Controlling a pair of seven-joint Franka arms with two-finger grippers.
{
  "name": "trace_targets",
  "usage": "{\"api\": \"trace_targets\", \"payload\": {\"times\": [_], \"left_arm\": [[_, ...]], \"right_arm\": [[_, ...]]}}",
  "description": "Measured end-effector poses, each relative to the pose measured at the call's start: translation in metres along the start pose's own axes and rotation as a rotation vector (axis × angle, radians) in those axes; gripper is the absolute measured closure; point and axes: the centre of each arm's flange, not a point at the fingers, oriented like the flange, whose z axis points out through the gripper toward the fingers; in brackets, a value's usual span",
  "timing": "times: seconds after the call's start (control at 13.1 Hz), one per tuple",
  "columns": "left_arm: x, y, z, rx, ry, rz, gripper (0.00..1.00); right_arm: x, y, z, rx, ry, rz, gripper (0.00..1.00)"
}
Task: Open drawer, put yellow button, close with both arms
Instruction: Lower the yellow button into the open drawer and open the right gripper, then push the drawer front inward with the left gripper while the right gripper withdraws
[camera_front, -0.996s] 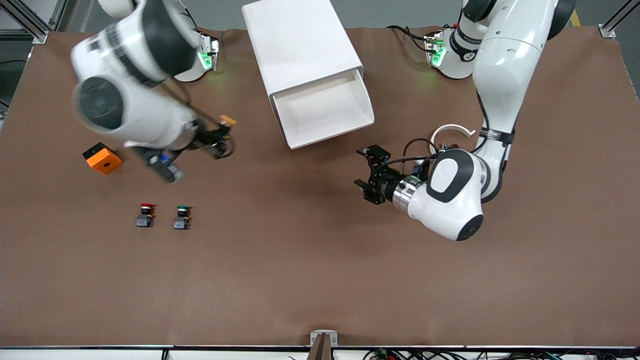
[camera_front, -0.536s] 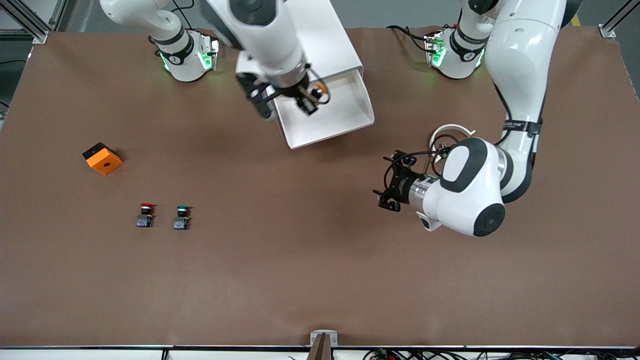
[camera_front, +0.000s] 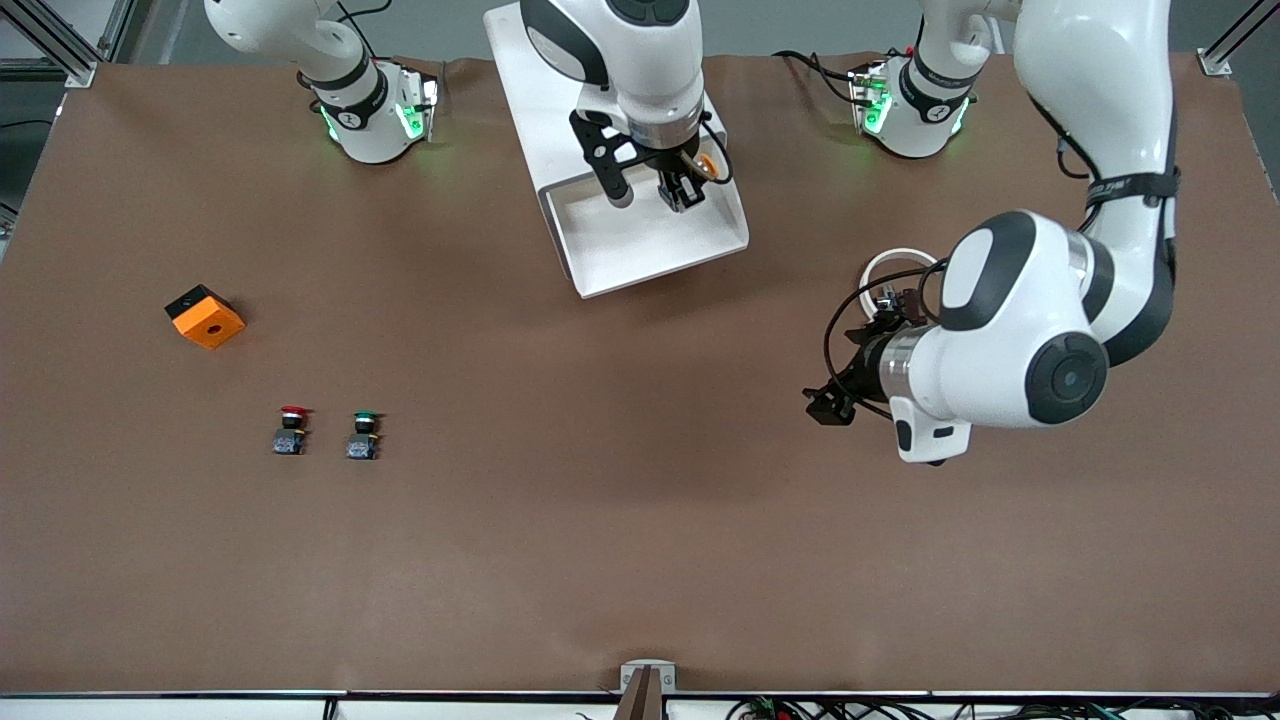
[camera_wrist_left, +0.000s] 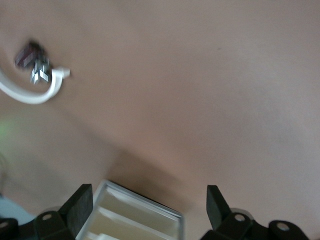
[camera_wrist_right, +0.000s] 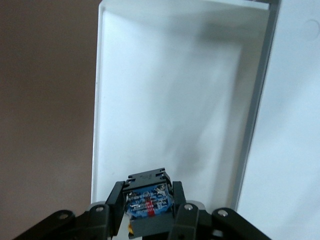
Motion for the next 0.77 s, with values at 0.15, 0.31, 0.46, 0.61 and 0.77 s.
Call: {"api": "trace_targets", "payload": {"times": [0.15,0.31,0.46,0.61,0.77], "left_arm": [[-0.005,-0.005,-0.012,0.013,0.054,0.201,0.0],[-0.011,-0.008,-0.018,0.024,0.077,0.336,0.0],[-0.014,-0.011,-0.02,0.033,0.077,0.473,0.0],[-0.015,-0.013,-0.014,0.039,0.073,0.557,0.0],[-0.019,-0.012,-0.001,0.024,0.083,0.585,0.0]], "right_arm": [[0.004,-0.002,0.006,-0.006,0.017,0.005,0.57],[0.005,-0.003,0.009,-0.006,0.03,0.003,0.57],[0.007,-0.004,0.012,-0.008,0.039,0.002,0.57],[0.008,-0.006,0.02,-0.012,0.057,0.0,0.57],[0.009,-0.008,0.027,-0.02,0.066,0.001,0.57]]}}
